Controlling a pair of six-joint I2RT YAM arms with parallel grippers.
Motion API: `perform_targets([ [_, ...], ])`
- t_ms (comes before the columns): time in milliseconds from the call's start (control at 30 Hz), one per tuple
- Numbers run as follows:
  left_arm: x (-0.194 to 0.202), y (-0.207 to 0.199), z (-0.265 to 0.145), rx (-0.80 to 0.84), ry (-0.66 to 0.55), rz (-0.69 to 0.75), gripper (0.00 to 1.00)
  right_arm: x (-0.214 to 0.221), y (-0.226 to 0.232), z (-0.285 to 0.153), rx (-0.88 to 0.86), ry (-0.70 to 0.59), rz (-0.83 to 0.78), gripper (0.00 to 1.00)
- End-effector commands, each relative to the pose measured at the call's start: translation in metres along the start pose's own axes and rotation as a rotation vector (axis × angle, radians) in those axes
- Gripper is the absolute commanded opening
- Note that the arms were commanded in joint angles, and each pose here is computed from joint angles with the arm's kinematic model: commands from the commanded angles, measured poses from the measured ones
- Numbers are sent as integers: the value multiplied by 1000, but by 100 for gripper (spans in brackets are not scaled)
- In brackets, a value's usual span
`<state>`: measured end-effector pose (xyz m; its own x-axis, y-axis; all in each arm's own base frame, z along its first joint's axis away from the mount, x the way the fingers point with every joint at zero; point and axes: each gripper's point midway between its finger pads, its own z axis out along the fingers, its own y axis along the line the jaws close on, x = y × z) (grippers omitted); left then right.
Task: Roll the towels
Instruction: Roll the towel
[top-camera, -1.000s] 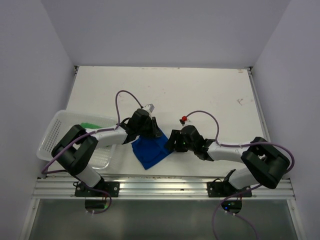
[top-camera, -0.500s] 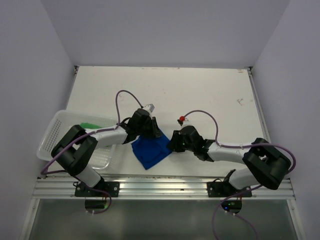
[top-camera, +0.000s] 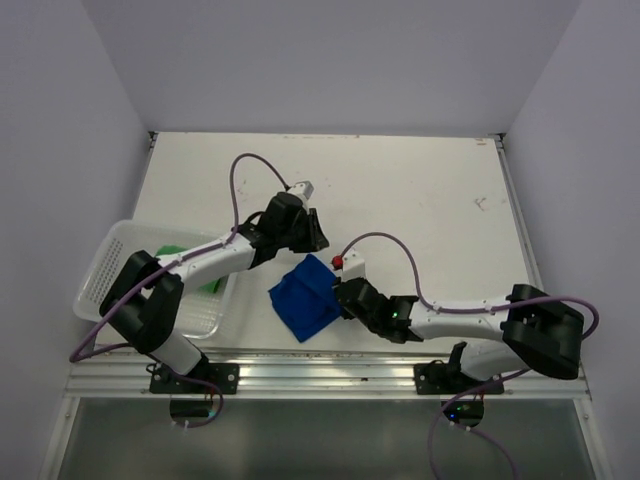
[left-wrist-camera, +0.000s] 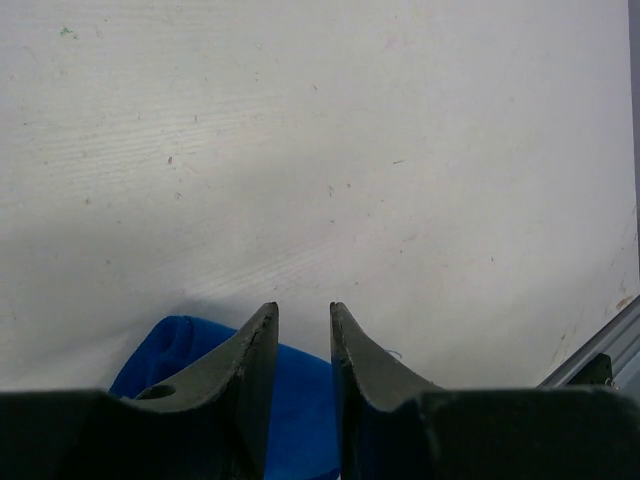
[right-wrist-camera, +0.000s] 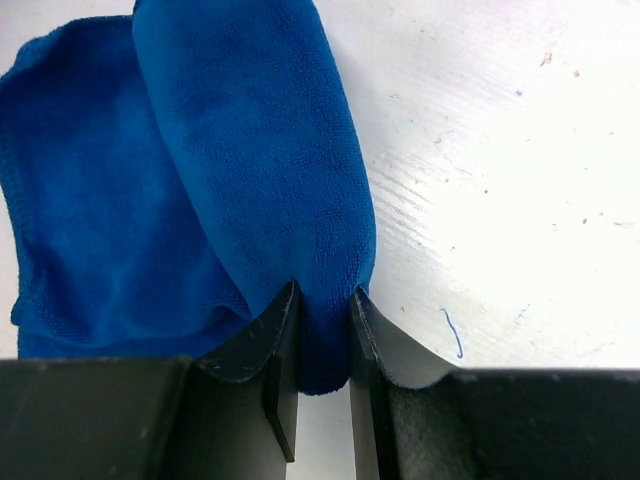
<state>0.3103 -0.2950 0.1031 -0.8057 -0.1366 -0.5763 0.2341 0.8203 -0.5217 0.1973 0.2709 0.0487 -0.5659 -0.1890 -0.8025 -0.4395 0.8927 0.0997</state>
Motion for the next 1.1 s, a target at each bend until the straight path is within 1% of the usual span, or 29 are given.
perform_targets([
  [0,-18,-9,-14,13,-43,26,31,-18,-17,-7,191,-87,-159,0],
  [133,-14,-8,-16,17,-38,18,31,-29,-14,-13,282,-143,-248,0],
  [167,-14,-8,-17,20,-42,13,31,-27,-16,-14,309,-134,-280,0],
  [233,-11,-6,-18,19,-37,11,31,-30,-16,-16,365,-153,-325,0],
  [433,-7,-9,-18,40,-30,-2,31,-36,-16,-24,490,-207,-416,0],
  [567,-7,-12,-19,53,-30,-3,31,-34,-8,-25,526,-217,-515,0],
  [667,-5,-14,-20,61,-29,0,31,-29,9,-28,519,-230,-602,0],
  [833,1,-19,-22,76,-21,6,31,-14,30,-23,513,-205,-747,0],
  [1067,30,-18,-21,73,25,15,31,6,43,-14,519,-156,-870,0],
])
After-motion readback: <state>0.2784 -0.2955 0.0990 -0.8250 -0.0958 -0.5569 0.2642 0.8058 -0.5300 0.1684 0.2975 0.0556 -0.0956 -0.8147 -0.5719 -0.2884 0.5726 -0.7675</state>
